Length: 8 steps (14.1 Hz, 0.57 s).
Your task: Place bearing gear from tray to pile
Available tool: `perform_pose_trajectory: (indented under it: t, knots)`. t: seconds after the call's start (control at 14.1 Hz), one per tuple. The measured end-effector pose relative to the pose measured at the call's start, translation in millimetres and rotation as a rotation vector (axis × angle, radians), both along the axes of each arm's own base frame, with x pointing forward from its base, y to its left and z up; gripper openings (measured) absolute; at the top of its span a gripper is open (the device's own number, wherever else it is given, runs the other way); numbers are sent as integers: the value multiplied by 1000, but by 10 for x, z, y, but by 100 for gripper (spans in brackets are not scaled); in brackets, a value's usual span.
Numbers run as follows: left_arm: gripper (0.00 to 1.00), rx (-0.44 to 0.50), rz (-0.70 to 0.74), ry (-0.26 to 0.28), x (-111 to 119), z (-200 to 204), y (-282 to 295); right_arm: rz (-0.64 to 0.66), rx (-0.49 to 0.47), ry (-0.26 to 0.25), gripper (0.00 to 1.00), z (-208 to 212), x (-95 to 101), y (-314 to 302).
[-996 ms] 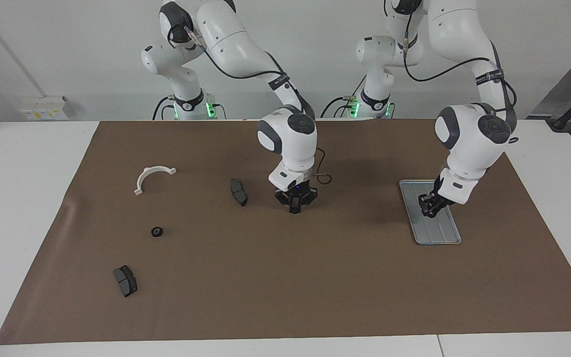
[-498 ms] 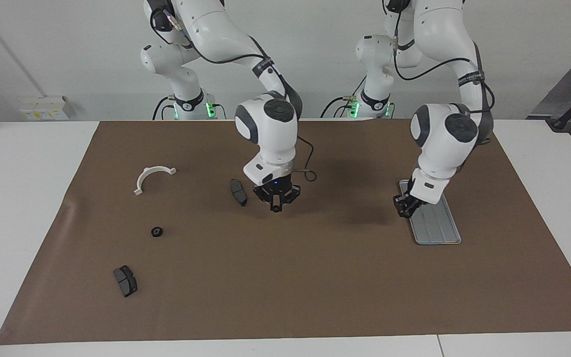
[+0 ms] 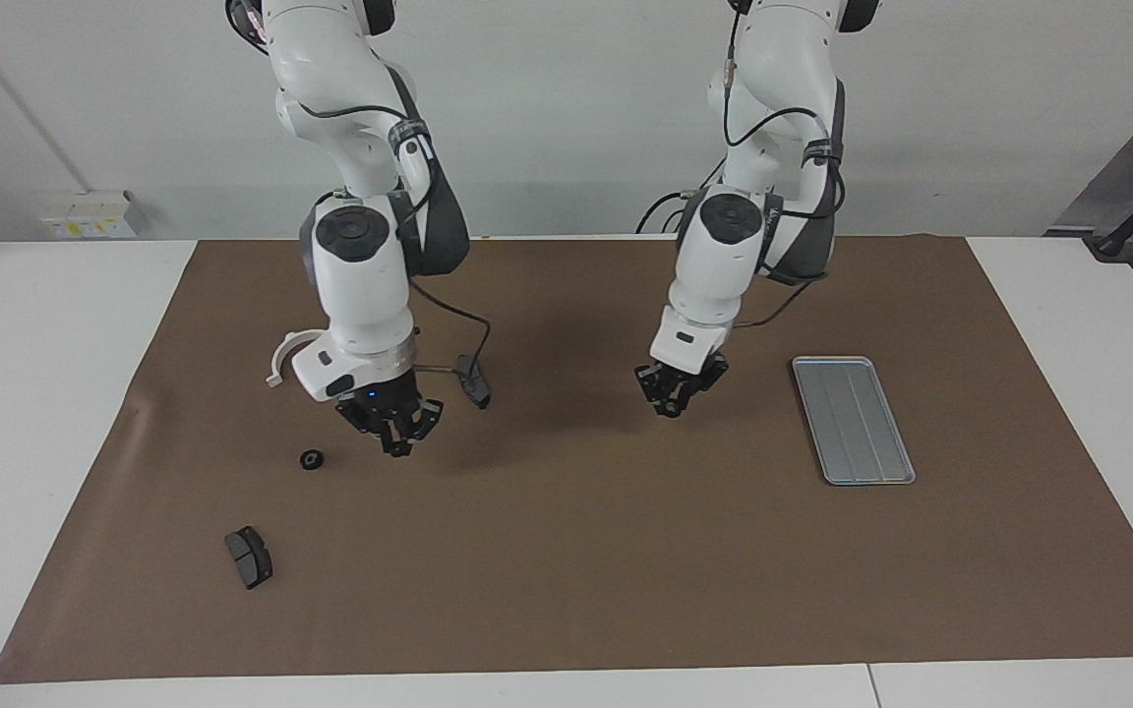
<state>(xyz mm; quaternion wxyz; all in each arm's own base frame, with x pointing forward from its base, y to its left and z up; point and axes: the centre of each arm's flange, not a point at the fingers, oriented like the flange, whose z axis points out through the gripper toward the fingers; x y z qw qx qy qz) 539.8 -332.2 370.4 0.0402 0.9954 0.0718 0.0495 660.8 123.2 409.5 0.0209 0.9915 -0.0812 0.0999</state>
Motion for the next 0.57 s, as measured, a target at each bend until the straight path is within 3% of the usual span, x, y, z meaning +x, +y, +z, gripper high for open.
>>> perform_pose_trajectory:
  t: [0.21, 0.5, 0.57]
  knots:
    - [36, -4, -40, -6, -222, -283, -520, 1, 72, -13, 24, -217, 136, -474]
    - [36, 5, -89, 0, -398, -493, -791, 1, 86, 20, 24, -705, 180, -500]
    - [44, -6, -95, -16, -405, -478, -831, 3, 85, 13, 24, -832, 166, -485]
